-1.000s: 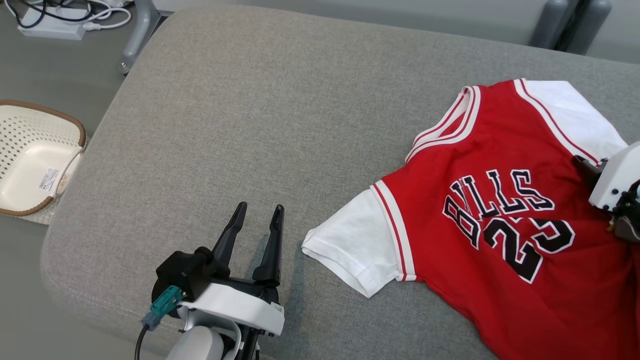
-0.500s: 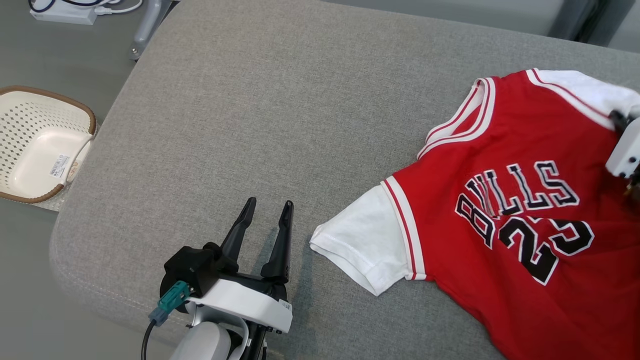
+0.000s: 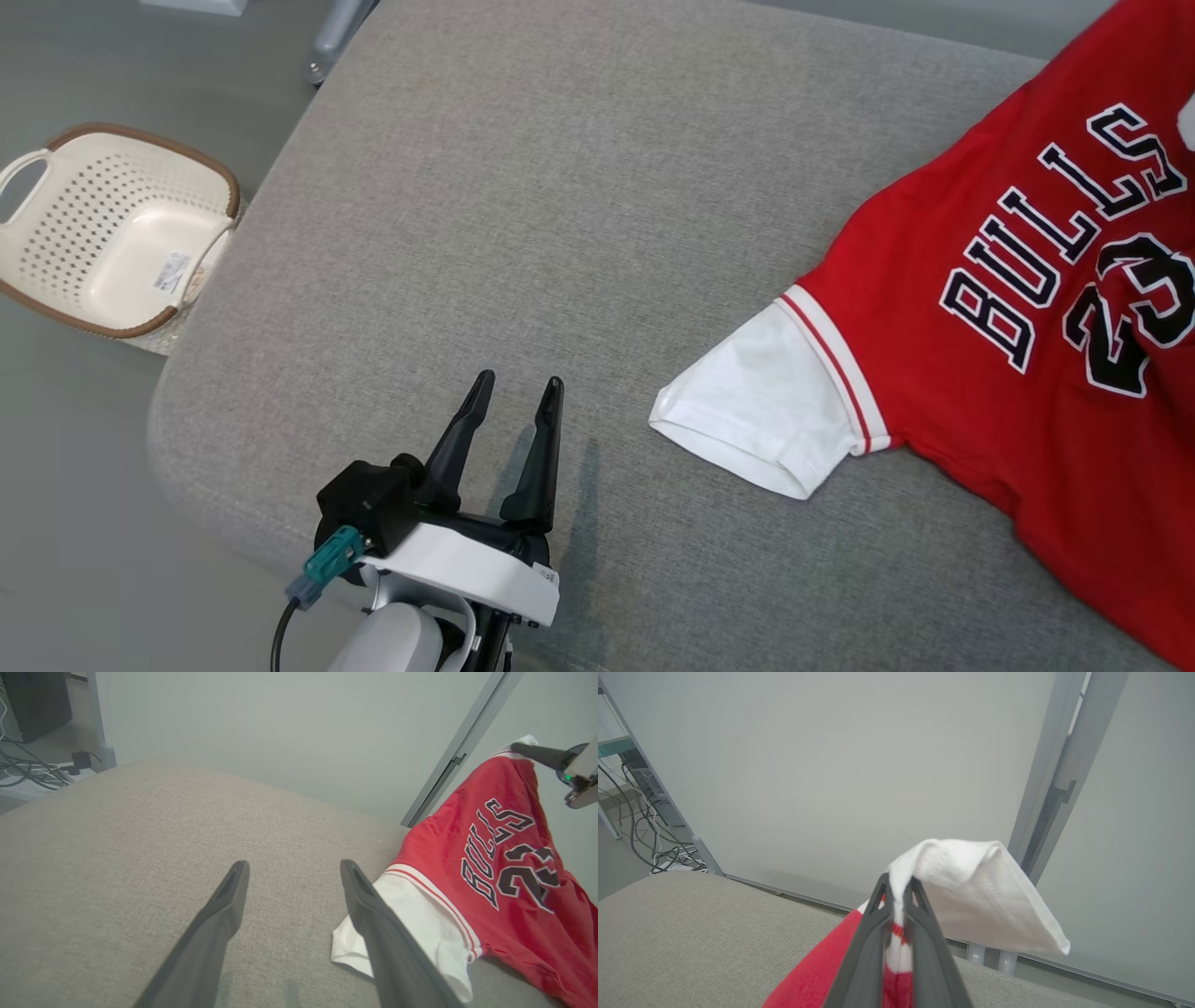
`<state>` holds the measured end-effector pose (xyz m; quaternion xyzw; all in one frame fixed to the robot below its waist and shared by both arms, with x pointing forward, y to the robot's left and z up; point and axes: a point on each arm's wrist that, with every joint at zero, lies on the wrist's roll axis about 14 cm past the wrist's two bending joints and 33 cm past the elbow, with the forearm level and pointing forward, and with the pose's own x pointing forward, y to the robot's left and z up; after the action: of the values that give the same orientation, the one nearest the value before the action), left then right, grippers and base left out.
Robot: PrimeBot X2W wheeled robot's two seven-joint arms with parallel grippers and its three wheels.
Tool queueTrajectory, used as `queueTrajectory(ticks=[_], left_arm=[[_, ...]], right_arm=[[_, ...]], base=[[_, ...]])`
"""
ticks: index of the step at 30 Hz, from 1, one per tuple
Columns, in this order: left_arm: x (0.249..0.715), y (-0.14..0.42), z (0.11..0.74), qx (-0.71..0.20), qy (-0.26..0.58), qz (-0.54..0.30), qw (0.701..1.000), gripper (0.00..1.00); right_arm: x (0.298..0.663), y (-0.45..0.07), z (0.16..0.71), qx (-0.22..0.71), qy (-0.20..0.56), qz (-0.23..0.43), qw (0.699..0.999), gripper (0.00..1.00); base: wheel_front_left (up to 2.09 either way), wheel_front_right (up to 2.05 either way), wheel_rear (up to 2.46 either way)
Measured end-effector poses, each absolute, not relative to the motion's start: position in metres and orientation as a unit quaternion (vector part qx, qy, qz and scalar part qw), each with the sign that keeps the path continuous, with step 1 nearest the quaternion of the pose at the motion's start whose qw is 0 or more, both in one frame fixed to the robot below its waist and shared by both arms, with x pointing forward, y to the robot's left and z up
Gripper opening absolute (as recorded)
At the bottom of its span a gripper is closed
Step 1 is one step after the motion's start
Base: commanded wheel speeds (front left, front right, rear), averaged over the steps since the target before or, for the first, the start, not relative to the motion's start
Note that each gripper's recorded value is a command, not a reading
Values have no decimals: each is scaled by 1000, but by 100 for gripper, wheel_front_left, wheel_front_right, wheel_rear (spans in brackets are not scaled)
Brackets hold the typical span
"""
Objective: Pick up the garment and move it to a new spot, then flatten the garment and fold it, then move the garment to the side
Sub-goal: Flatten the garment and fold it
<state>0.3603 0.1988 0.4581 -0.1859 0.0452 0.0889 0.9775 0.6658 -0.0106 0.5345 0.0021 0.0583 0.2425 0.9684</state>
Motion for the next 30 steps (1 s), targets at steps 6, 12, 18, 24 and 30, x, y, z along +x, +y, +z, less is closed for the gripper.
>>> queueTrajectory(ticks=[6, 12, 18, 24, 30], left_arm=[[355, 207, 458, -185, 46, 105, 976, 100], [356, 208, 461, -187, 41, 108, 975, 100], [363, 201, 466, -183, 31, 89, 979, 100], [372, 188, 475, -176, 18, 60, 982, 100], [377, 176, 482, -174, 6, 34, 984, 100]], right_arm=[[652, 30, 497, -30, 121, 283, 951, 2], [632, 24, 459, -62, 190, 283, 938, 100], [623, -9, 460, -66, 191, 254, 946, 100], [607, -42, 482, -32, 142, 227, 963, 100], [576, -90, 498, 28, 94, 179, 979, 100]], base=[[0, 0, 0], [0, 0, 0], [0, 0, 0], [0, 0, 0], [0, 0, 0]])
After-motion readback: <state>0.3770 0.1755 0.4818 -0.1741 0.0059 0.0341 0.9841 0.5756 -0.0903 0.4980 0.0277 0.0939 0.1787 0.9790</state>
